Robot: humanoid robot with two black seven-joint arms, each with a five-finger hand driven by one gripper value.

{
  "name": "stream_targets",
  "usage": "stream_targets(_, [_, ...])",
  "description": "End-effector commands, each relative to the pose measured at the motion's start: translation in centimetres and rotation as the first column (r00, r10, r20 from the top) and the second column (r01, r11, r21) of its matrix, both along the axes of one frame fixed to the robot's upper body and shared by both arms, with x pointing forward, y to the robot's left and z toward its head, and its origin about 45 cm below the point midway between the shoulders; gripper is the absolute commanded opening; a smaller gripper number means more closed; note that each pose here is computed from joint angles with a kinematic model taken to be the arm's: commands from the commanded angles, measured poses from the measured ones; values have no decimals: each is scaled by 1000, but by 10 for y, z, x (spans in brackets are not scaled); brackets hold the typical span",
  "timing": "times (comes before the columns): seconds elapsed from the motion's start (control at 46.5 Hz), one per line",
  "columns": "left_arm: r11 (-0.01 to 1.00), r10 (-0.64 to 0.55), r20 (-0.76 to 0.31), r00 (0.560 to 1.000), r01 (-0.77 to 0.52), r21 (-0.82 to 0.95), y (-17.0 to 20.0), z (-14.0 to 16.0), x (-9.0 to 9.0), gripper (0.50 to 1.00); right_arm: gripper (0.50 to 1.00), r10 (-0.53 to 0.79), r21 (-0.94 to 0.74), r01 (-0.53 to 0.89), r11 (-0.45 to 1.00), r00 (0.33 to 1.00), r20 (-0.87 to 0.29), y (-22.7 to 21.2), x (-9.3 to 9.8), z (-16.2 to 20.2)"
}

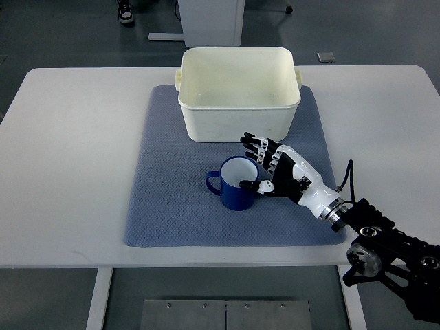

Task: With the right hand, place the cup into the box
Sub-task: 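Move the open right hand toward the dark blue mug, then close the right hand fingers around the mug body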

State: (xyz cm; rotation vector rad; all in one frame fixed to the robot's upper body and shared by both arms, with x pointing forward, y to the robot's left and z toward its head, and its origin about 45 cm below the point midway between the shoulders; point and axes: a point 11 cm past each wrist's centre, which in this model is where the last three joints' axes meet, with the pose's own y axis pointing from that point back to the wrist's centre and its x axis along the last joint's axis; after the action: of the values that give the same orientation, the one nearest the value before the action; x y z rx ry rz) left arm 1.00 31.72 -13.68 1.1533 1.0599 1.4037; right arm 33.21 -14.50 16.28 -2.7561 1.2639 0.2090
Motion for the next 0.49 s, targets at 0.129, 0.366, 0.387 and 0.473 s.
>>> stream_targets(0.129, [1000, 0, 0, 1000, 0, 1, 0, 0, 0, 1000, 1000, -20, -17, 20, 1000, 1000, -2, 6, -2, -5])
stream_targets(0.366, [1000, 0, 0, 1000, 0, 1, 0, 0, 0, 1000, 1000, -43, -39, 42, 998, 999, -8, 9, -2, -13])
stream_targets(0.387, [1000, 0, 0, 1000, 0, 1, 0, 0, 0, 1000, 1000, -46, -41, 46, 998, 999, -9, 8, -2, -14])
stream_targets(0.473, [1000, 0, 0, 1000, 0, 1, 0, 0, 0, 1000, 1000, -47, -39, 46, 998, 999, -12, 10, -2, -15])
